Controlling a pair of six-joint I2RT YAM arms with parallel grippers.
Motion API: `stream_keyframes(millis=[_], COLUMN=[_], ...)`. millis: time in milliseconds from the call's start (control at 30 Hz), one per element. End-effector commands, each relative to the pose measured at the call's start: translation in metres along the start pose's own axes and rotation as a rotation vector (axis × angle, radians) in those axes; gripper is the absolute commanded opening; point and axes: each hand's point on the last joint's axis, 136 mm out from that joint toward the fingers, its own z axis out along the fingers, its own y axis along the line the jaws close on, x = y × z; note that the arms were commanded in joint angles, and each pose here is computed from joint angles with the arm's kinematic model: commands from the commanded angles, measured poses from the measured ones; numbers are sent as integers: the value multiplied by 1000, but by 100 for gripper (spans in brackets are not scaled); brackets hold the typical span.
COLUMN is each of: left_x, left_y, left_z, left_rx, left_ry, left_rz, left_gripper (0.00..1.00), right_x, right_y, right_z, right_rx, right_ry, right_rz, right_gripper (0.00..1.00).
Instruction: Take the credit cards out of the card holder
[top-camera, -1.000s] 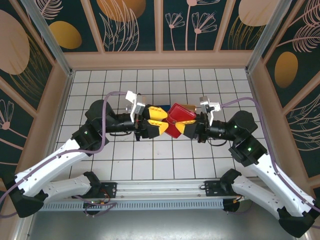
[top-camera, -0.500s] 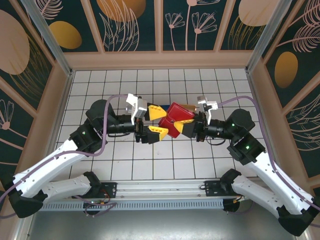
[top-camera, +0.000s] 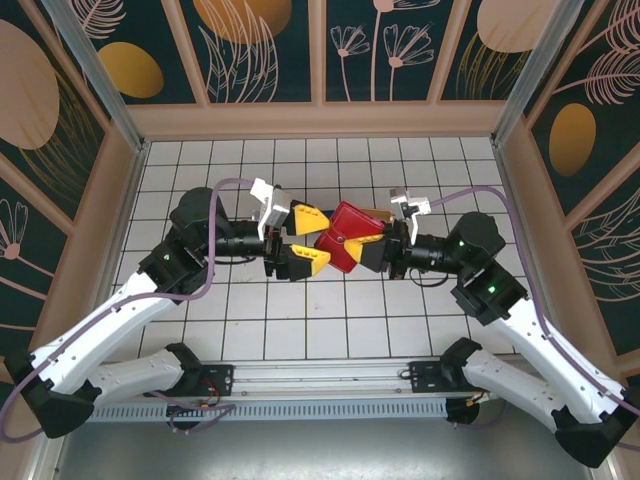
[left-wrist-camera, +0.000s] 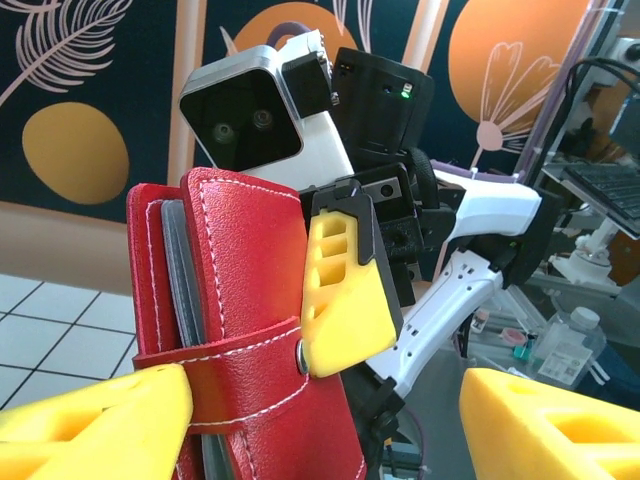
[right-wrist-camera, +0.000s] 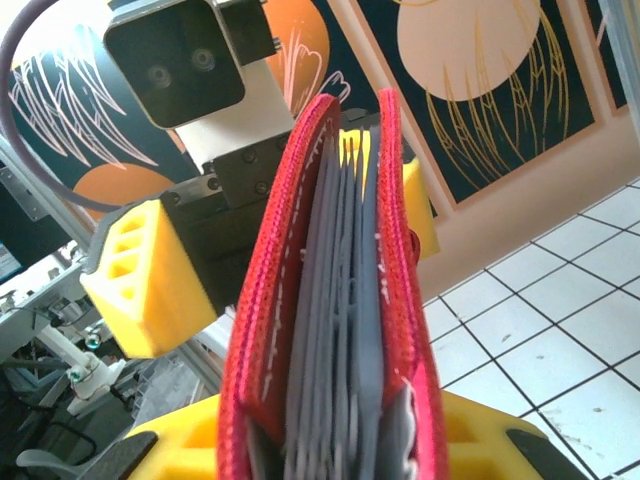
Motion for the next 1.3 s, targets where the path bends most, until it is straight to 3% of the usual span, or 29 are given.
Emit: stream_keyframes(millis=[0, 200, 367, 500, 633, 767, 933, 1067, 1167, 1267], left_x=[18, -4, -6, -2, 2, 3, -4, -6, -5, -8], left_y=[5, 34, 38, 23, 4, -1, -11, -12, -12, -13], left_z=[4, -24, -26, -24, -19, -16, -16, -17, -16, -16], left_rx=[20, -140, -164, -76, 73, 150, 217, 219, 219, 223], left_ry=[75, 15, 52, 83, 103, 123, 118, 110, 109, 90], left_rz=[-60, -34, -30, -31, -58, -75, -31, -14, -12, 1], left_gripper=[72, 79, 82, 87, 85, 76, 50, 36, 22, 12], right_x=[-30, -31, -33, -37, -40, -48, -48, -46, -47, -52], right_y=[58, 40, 37, 38, 37, 42, 42, 41, 42, 44], right_z=[-3, 2, 4, 4, 9, 13, 17, 15, 13, 9], right_rx=[-216, -116, -104, -99, -113, -153, -181, -171, -164, -158], right_ry=[-48, -34, -37, -44, -39, -60, -57, -63, -81, -123], right_rz=[-184, -172, -172, -195, -209, -217, -184, -173, -169, -170], right_gripper=[23, 22, 21, 22, 22, 22, 23, 26, 34, 47])
